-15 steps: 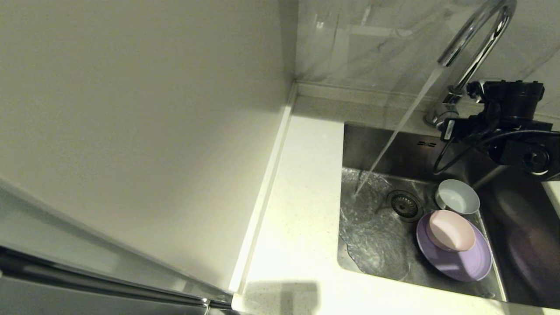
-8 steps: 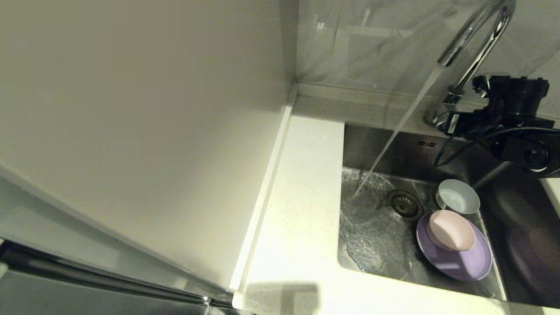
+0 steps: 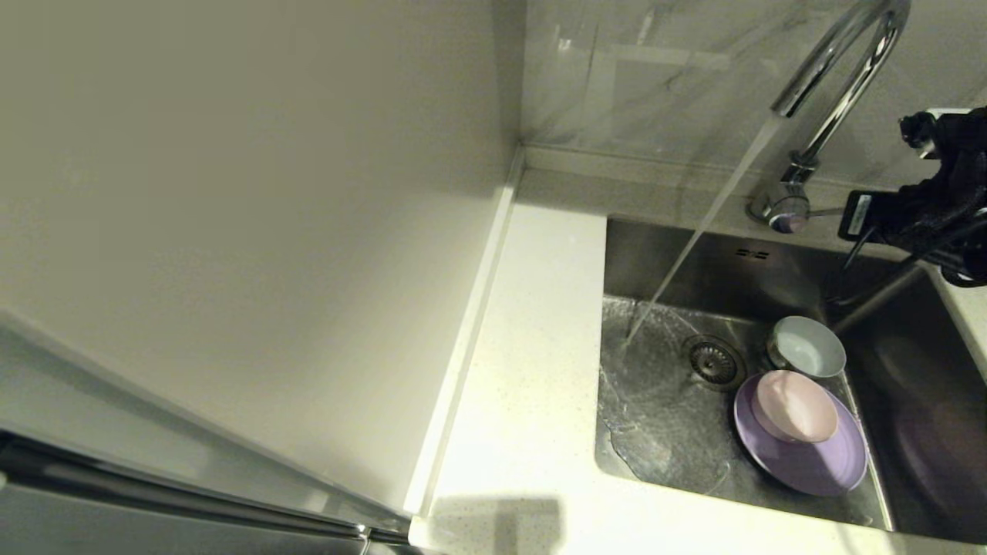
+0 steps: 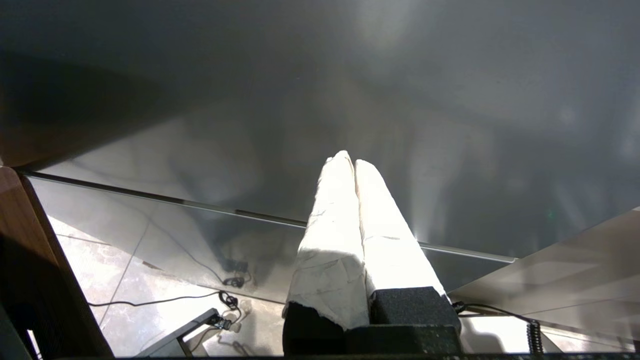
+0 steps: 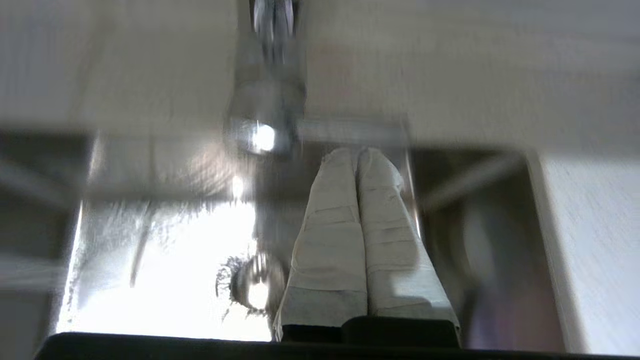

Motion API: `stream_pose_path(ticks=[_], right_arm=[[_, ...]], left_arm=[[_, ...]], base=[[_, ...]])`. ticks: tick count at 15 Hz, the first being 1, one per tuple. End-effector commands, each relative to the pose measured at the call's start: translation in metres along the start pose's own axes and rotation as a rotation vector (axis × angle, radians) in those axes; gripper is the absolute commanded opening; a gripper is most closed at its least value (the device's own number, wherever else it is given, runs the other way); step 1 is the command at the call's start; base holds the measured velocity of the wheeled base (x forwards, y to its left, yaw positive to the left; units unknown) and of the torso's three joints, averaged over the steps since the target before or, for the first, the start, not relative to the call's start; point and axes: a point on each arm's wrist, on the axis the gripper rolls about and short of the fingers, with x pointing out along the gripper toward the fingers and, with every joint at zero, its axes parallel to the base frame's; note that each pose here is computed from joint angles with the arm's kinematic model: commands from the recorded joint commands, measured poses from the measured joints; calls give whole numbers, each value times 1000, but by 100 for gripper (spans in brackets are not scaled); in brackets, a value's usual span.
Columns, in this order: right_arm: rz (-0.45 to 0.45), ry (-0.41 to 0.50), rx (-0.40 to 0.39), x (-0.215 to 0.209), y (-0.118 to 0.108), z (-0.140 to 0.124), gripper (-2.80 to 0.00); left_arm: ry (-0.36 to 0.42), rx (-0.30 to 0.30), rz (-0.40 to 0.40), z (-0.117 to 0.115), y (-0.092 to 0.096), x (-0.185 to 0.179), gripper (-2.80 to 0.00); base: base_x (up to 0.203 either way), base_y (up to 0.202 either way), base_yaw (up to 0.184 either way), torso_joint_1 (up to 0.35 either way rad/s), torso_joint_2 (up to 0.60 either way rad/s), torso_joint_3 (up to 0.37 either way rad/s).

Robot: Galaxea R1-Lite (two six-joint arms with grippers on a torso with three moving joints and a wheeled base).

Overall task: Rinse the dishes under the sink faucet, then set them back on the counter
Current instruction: Turn off the faucet

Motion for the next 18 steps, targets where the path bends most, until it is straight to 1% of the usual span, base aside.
stream_pose_path(ticks=[1, 2, 4, 7, 9, 12, 15, 18], right_arm=[[30, 79, -15, -31, -8, 10, -280], [51, 136, -11, -34, -8, 11, -280], [64, 241, -16, -35, -6, 12, -280], [89, 302, 7, -16, 12, 6, -280], [88, 326, -3, -4, 21, -2, -280], [67, 339, -12, 12, 29, -10, -280], [32, 282, 0, 22, 31, -9, -280], [2, 249, 5, 25, 32, -4, -280]], left_arm=[[4, -1, 1, -1, 0, 0, -280], [2, -1, 1, -1, 0, 0, -280], [2, -1, 1, -1, 0, 0, -280], [2, -1, 1, -1, 0, 0, -280], [4, -1, 1, -1, 0, 0, -280], [4, -1, 1, -1, 0, 0, -280], [4, -1, 1, -1, 0, 0, -280], [2, -1, 1, -1, 0, 0, -280]], base=[[0, 0, 0, 0, 0, 0], [0, 0, 0, 0, 0, 0], [0, 0, 0, 0, 0, 0], [0, 0, 0, 0, 0, 0], [0, 0, 0, 0, 0, 0], [0, 0, 0, 0, 0, 0], [0, 0, 0, 0, 0, 0], [0, 0, 0, 0, 0, 0]])
